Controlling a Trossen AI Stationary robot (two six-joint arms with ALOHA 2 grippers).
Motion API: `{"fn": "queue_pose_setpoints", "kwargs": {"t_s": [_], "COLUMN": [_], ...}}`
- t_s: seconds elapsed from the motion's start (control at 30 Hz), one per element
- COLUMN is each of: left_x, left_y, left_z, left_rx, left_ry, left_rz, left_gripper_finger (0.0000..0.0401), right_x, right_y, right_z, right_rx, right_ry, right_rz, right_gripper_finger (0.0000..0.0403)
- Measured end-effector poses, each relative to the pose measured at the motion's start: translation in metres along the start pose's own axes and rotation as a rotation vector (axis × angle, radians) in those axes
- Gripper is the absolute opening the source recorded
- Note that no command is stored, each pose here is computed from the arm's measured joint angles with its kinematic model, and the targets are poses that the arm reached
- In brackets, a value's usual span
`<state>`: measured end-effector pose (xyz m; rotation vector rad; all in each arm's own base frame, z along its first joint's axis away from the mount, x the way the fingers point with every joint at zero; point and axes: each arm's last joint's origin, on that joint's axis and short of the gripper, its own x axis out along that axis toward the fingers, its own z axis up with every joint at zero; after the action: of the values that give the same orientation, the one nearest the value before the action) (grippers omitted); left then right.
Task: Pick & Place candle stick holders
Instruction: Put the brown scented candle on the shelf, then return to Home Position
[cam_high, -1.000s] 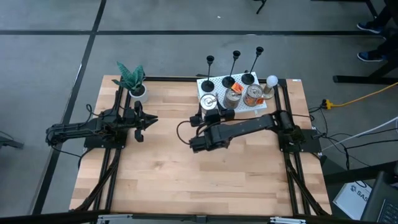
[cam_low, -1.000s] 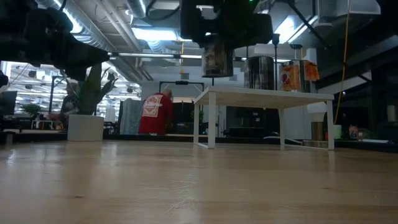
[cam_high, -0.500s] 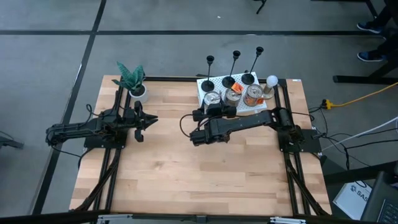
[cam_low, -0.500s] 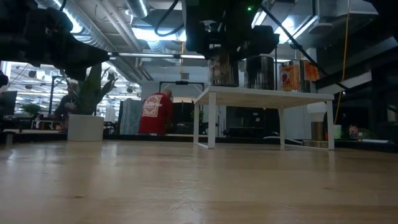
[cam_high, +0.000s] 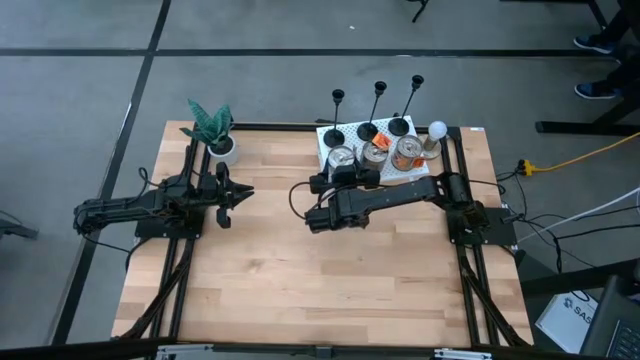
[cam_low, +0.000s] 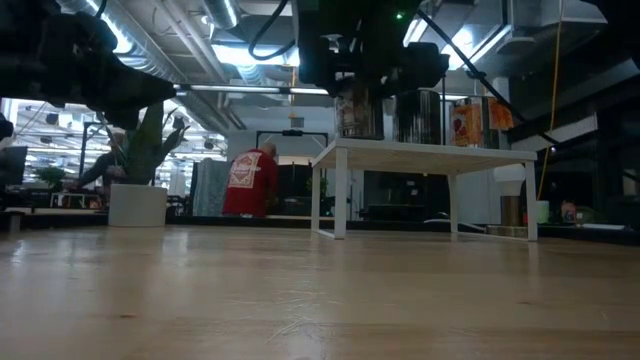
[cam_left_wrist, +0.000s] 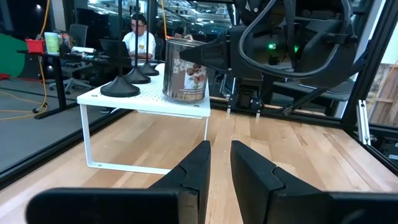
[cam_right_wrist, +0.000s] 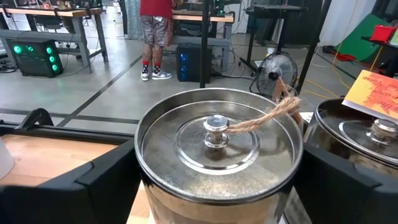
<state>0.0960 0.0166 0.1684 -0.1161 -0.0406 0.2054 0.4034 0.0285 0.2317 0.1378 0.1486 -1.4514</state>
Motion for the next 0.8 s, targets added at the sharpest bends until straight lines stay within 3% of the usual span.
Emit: {"fn": "queue_pose_setpoints", "kwargs": {"t_s": [0.23, 0.8], "left_x": [0.0000, 0.0000], "left_y": [0.0000, 0.0000], "left_z": [0.0002, 0.0000], "left_rx": [0.000, 0.000], "left_ry": [-0.001, 0.000], "left_rz": [0.000, 0.000], "left_gripper_finger": [0.0059, 0.0059], "right_x": [0.0000, -0.0072], "right_y": [0.0001, 0.0013], "right_z": [0.0004, 0.0047], "right_rx": [0.000, -0.015], "right_ry": [-0.011, -0.066], "right_rz": [0.002, 0.026], "right_gripper_finger": [0.0395, 0.0399]}}
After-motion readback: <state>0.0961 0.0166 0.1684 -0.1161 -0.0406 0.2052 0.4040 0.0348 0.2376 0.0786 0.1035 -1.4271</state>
